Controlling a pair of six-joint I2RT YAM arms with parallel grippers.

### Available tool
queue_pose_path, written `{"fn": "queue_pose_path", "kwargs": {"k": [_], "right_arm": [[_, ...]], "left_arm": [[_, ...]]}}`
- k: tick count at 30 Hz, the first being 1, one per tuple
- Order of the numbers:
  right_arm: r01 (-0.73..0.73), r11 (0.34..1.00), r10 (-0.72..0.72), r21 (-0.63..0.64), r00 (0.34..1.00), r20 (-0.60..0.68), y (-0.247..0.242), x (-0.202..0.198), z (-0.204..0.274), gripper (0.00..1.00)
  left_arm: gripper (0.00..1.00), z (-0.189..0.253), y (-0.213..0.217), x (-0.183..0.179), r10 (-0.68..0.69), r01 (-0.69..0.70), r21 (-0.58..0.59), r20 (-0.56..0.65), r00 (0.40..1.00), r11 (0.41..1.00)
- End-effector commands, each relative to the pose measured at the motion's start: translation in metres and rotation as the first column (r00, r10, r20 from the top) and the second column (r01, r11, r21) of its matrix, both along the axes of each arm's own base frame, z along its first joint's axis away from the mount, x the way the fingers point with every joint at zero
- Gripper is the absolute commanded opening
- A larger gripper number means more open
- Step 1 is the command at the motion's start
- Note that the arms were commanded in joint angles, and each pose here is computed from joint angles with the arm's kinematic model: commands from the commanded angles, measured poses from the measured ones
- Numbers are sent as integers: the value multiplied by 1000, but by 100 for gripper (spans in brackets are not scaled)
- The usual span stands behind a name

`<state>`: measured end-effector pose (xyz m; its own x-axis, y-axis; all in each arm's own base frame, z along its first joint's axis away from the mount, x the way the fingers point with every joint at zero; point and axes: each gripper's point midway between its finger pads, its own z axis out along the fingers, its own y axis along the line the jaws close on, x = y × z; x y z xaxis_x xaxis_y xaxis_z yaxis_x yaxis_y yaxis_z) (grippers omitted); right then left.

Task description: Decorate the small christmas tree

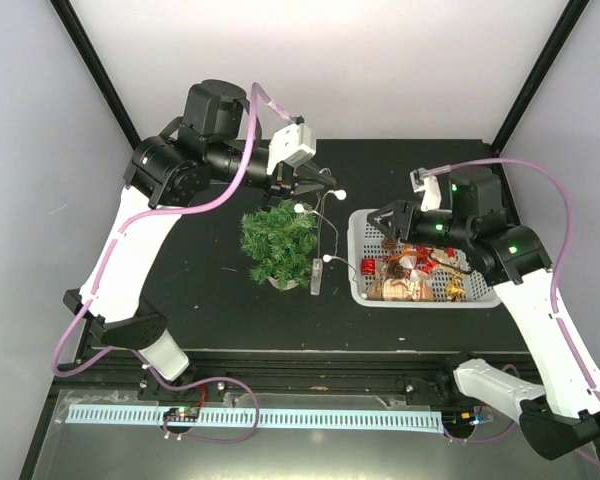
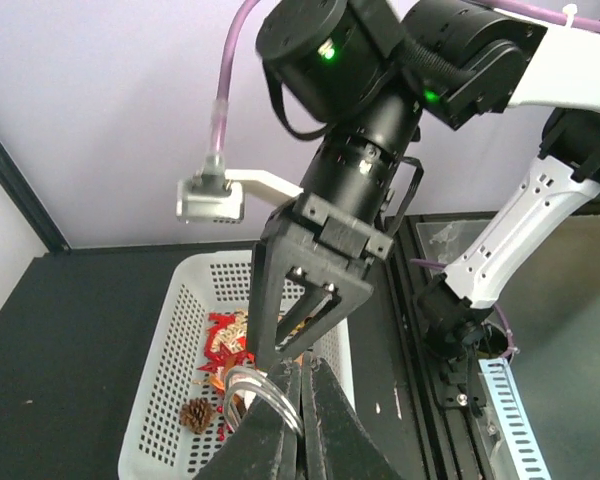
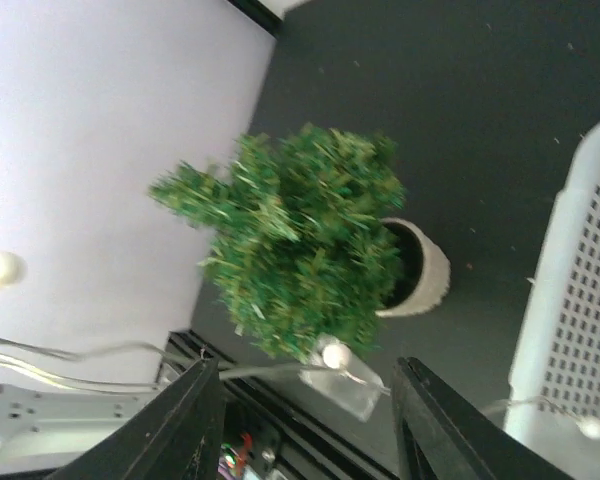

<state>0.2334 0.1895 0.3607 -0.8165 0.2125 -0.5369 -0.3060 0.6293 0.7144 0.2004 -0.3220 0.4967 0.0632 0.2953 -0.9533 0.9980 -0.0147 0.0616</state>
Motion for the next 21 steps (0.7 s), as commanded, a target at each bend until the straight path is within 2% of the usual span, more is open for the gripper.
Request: {"fn": "queue_pose_path", "kwargs": {"k": [1, 4, 10, 16, 21], "right_arm": [[-43, 996, 43, -72, 999, 7, 0, 0, -22, 48], [-30, 992, 31, -120, 999, 7, 0, 14, -28, 48], [-120, 988, 118, -99, 993, -22, 21, 23, -34, 48], [-269, 960, 266, -81, 963, -50, 52, 9, -42, 49], [-362, 931, 361, -52, 932, -26, 68, -7, -39, 49]], "left_arm": [[2, 2, 4, -9, -11, 11, -8, -7, 1000, 1000], [2, -2, 2, -12, -24, 24, -1, -19, 1000, 1000], [1, -2, 1, -10, -16, 16, 2, -12, 1000, 1000], [1, -4, -1, -7, -15, 15, 6, -17, 1000, 1000], [2, -7, -2, -4, -7, 8, 15, -15, 1000, 1000]]}}
